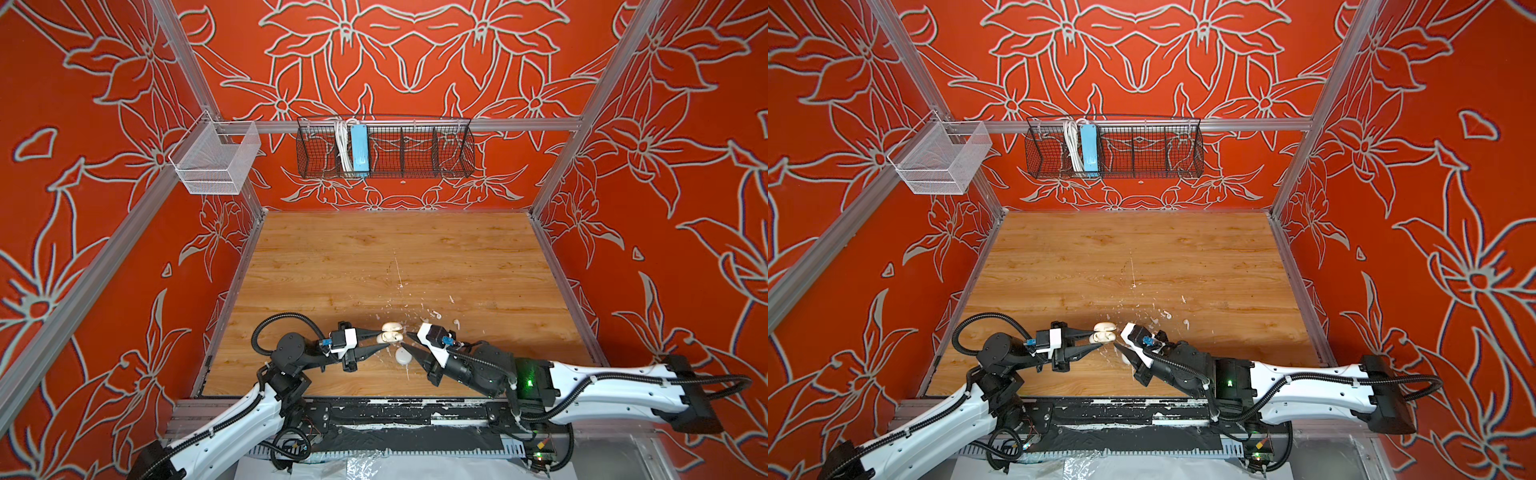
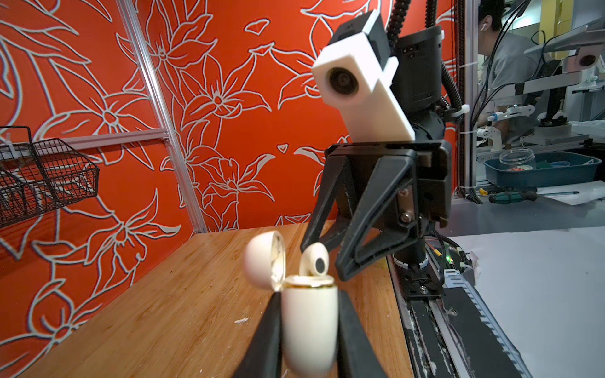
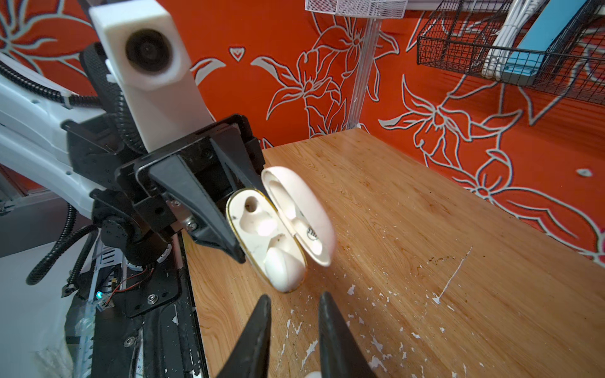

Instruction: Insert the wireless bluetooth earbuds into the charging case

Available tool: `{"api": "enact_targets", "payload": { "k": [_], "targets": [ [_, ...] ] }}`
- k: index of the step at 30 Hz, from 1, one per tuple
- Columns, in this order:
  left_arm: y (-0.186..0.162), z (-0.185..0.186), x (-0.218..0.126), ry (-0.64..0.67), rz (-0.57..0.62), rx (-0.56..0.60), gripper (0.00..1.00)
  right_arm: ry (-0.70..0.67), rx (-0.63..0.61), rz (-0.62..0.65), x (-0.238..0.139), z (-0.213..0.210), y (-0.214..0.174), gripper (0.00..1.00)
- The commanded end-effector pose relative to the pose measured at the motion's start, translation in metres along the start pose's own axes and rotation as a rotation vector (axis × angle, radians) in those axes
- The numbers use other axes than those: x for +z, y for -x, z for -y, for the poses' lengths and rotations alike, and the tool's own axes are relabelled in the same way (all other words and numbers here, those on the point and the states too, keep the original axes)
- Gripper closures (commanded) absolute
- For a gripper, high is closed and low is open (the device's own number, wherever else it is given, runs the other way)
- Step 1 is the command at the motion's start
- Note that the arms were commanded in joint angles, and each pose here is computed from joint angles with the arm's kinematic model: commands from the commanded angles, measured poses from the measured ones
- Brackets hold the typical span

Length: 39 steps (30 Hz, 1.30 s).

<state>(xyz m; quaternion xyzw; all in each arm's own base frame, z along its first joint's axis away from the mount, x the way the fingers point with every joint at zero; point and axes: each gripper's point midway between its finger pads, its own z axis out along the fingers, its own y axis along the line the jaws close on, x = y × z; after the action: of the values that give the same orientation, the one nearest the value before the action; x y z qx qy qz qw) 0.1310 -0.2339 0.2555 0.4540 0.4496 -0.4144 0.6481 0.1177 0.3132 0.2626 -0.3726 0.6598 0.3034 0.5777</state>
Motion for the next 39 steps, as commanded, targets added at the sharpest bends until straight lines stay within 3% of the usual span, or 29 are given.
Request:
{"api": "enact_targets", "payload": {
  "k": [1,7,14,19,26,32,39],
  "targets": [
    [0.012,0.002,0.003,-0.023,0.023,0.036,1.00,-0.039,0.021,0.049,-0.003,0.008,0.024,0.73],
    [0.011,0.002,0.003,-0.024,0.019,0.037,1.00,-0.018,0.040,0.077,-0.008,0.007,0.031,0.66],
    [0.010,0.002,0.003,-0.022,0.015,0.035,1.00,-0.045,0.041,0.070,-0.006,0.011,0.029,0.65],
    [0.002,-0.019,0.003,0.100,-0.019,0.000,1.00,-0.247,0.096,0.060,-0.016,0.049,0.024,0.61],
    [-0.006,-0.036,-0.002,0.213,-0.015,-0.042,1.00,-0.587,0.392,-0.162,-0.034,0.135,-0.052,0.60],
    [-0.013,-0.056,-0.014,0.363,0.002,-0.077,1.00,-0.584,0.613,-0.348,-0.024,0.146,-0.126,0.56],
    [-0.014,-0.056,-0.014,0.355,0.014,-0.089,1.00,-0.565,0.665,-0.597,0.004,0.131,-0.181,0.59]
  ]
}}
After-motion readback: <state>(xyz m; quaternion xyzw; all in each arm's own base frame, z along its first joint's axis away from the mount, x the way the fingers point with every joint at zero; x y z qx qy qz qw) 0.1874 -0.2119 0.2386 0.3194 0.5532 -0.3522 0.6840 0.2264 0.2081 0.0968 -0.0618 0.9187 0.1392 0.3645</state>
